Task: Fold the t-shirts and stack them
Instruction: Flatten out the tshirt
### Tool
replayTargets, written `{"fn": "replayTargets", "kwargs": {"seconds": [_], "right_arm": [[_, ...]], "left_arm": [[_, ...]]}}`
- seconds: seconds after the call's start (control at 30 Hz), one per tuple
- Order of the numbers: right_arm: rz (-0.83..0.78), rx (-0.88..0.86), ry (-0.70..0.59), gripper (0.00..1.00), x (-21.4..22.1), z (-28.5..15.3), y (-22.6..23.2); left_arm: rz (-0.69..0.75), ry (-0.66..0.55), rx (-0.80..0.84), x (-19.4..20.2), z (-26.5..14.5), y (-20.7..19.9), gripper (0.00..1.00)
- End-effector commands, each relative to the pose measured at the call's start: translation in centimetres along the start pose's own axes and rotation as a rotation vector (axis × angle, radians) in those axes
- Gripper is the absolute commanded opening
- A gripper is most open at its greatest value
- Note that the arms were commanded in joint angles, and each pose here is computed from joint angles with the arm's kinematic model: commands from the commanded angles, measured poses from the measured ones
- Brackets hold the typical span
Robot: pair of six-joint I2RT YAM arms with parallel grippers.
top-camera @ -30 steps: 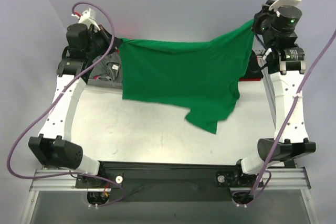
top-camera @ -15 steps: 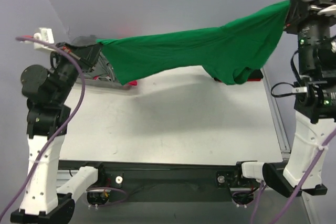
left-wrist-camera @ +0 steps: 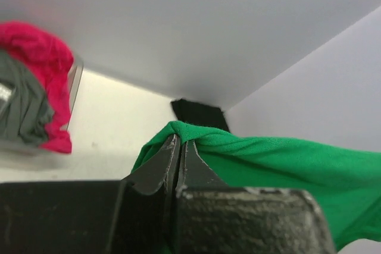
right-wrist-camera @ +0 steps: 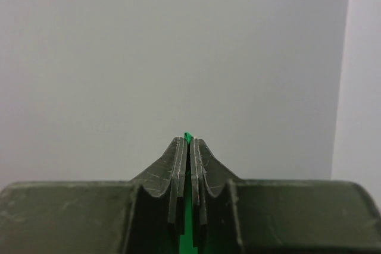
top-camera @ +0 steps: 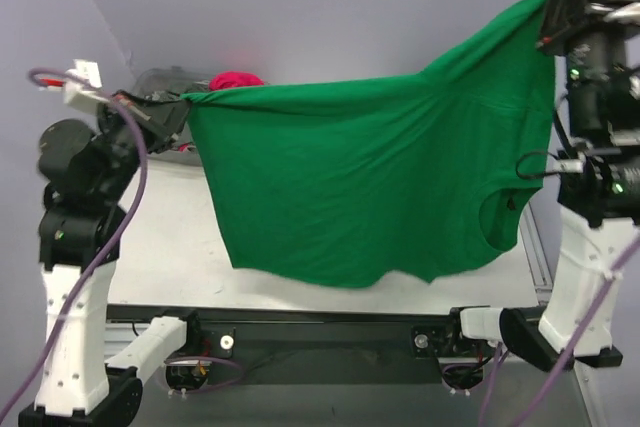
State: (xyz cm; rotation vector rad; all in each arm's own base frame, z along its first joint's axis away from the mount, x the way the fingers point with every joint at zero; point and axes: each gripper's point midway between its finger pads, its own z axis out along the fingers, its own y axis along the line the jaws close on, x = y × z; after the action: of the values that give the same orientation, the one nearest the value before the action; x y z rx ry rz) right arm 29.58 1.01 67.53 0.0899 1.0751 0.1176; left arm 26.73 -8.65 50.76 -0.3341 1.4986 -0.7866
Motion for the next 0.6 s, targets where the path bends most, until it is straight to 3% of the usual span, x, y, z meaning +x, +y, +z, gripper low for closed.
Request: {"fn": "replayTargets", "kwargs": {"seconds": [0.0,0.2,0.33,0.37,0.4,0.43,0.47,0.5,0.53,0.57], "right_arm": [[0.064,-0.009,0.23,0.0,12.0,4.6,0.1],[0.062,-0.012,0.56,0.0,28.6,5.5,1.9],[0.041,0.088,0.726,0.0,39.2,6.6,1.9],[0.039,0.127,0.752,0.0,40.7,6.8,1.5],[0.051,0.142,0.77,0.1,42.1,7.0,1.6],[0.044,0.149,0.792,0.24,44.3,7.8,1.6],[0.037,0.154,0.833,0.7,45.6,7.5,1.5],[0.03,0.152,0.863,0.94,46.8,7.4,1.6],[0.023,0.153,0.887,1.0,47.8,7.2,1.5],[0.014,0.153,0.916,1.0,48.6,6.4,1.5]], "left_arm": [[-0.115,0.261,-0.265,8.8,3.6,8.6,0.0],[-0.072,0.329,-0.327,14.7,7.8,15.2,0.0],[0.018,0.382,-0.372,16.6,10.4,18.5,0.0],[0.03,0.387,-0.375,16.6,11.0,18.8,0.11],[0.043,0.414,-0.392,17.4,11.7,19.7,0.28],[0.068,0.429,-0.394,17.5,12.0,20.0,0.53],[0.081,0.416,-0.386,16.5,12.7,19.4,0.64],[0.091,0.436,-0.412,16.7,12.7,19.9,0.7],[0.113,0.437,-0.407,16.3,12.7,19.6,0.76],[0.126,0.438,-0.404,16.2,12.6,19.2,0.85]]}}
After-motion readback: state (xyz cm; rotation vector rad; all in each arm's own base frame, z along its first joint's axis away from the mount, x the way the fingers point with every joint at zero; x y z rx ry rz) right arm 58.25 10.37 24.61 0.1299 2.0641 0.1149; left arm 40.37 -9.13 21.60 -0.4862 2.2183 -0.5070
